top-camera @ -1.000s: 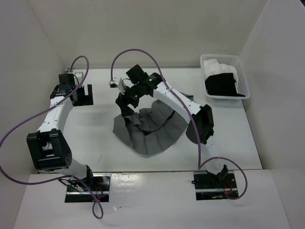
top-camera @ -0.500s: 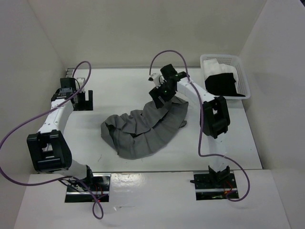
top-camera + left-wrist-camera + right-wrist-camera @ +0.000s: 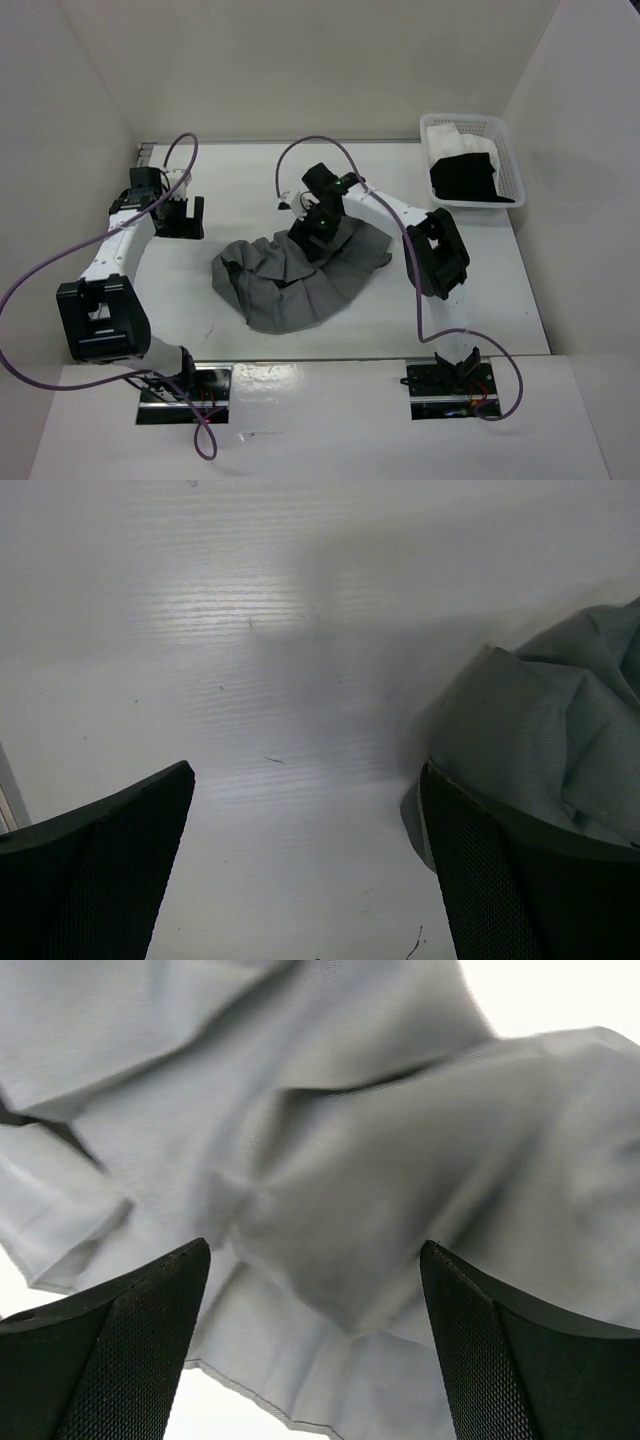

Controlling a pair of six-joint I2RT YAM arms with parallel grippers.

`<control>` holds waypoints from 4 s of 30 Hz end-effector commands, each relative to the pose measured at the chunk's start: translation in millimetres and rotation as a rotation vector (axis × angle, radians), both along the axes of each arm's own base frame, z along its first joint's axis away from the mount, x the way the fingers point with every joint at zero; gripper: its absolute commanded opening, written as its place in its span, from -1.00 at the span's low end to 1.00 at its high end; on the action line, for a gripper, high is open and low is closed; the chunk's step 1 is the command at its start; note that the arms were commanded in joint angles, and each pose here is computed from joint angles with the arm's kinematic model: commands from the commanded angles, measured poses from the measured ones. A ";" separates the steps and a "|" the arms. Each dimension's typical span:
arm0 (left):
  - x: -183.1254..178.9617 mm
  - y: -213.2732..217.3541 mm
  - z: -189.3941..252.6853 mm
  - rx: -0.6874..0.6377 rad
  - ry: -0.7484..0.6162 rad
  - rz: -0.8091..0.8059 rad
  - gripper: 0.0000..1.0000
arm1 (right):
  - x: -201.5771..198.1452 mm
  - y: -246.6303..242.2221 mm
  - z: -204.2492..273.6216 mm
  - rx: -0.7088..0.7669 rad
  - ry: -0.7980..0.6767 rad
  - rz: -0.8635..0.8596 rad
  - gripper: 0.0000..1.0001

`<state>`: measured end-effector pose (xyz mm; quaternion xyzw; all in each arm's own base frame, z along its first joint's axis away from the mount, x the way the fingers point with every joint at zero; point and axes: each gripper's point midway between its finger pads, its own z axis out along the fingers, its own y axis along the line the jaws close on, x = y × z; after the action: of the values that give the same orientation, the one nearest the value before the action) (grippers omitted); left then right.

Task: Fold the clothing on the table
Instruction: Flatten the skirt out

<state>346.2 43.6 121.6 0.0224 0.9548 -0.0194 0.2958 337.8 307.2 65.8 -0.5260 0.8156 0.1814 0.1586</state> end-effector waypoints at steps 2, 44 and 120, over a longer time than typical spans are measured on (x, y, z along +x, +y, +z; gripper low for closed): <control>-4.5 -4.8 12.0 -0.001 -0.040 -0.034 0.99 | -26.7 21.0 45.8 0.052 -0.044 0.139 0.79; -19.8 -6.1 8.2 0.005 -0.050 -0.021 0.99 | -153.5 14.9 3.7 -0.108 0.244 0.416 0.69; -25.5 -44.1 3.0 -0.075 -0.035 -0.220 0.97 | 108.6 -22.6 206.4 0.149 -0.520 -0.381 0.93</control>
<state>316.9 24.0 124.6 0.0662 0.9455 -0.0490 0.3150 482.6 299.6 203.8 -0.3312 0.8540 0.0431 0.3989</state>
